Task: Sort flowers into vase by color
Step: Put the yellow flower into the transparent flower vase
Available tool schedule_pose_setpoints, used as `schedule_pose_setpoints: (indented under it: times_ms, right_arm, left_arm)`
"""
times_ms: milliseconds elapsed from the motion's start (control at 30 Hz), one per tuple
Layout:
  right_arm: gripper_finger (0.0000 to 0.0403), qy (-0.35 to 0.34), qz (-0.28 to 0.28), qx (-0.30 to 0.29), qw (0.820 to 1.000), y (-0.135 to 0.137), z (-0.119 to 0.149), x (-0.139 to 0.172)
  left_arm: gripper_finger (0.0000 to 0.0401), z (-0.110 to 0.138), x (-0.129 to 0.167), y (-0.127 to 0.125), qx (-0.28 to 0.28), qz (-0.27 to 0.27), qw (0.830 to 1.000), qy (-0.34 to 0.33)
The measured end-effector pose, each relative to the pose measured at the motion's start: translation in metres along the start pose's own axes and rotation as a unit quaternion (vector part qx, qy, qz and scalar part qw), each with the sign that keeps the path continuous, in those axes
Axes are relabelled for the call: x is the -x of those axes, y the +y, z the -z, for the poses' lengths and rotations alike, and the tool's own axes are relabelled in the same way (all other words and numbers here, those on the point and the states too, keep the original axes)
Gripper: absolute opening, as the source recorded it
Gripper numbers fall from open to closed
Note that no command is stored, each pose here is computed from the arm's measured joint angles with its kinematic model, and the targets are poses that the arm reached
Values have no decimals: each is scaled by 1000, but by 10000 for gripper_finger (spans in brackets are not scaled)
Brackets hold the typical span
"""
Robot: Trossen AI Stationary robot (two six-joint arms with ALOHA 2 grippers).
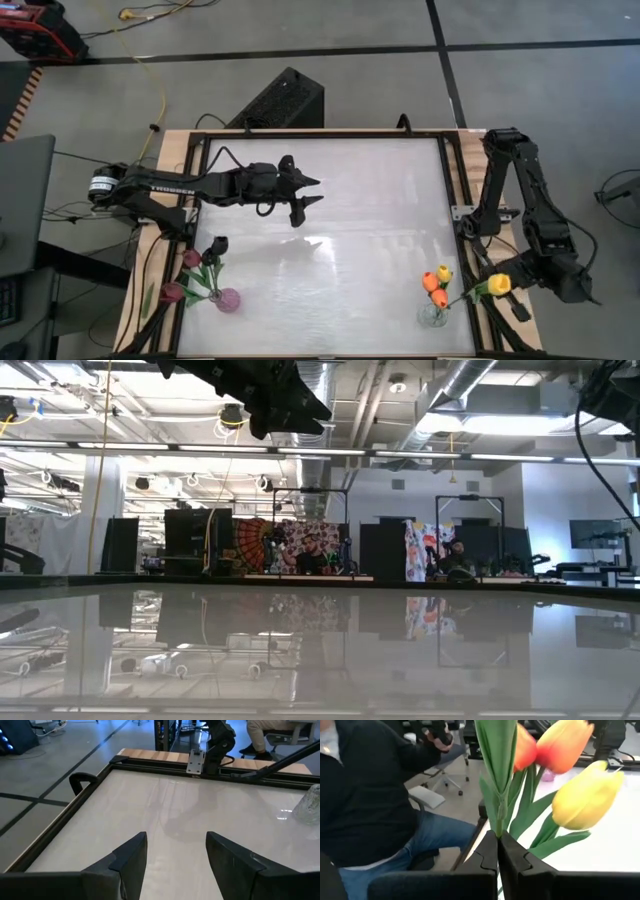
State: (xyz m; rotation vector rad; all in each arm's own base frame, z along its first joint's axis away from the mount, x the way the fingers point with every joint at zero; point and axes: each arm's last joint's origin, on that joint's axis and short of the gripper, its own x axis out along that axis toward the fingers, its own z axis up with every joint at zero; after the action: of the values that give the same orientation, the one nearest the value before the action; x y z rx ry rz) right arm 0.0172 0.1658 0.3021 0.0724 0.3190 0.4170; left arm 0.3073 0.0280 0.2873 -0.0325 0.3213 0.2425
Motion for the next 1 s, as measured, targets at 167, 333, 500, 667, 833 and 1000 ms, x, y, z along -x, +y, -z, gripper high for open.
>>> schedule_pose_setpoints:
  times_ms: [167,333,500,667,833,1000]
  right_arm:
    - [25,16,14,-8,1000,4,5,-10]
    - [26,25,25,-22,999,6,9,-16]
    - [26,33,33,-18,999,11,14,-22]
    - [26,49,47,-35,997,17,23,-30]
    - [26,58,64,-48,995,24,33,-38]
    - [32,64,83,-62,993,29,42,-48]
  left_arm:
    - [192,1,0,0,-1,0,1000,6]
    - [192,1,0,0,-1,0,1000,7]
    - [192,2,0,0,-2,0,1000,13]
    - [192,4,0,0,-3,7,1000,22]
    - [192,4,0,-1,-1,10,1000,22]
    - [192,3,0,-1,1,10,1000,18]
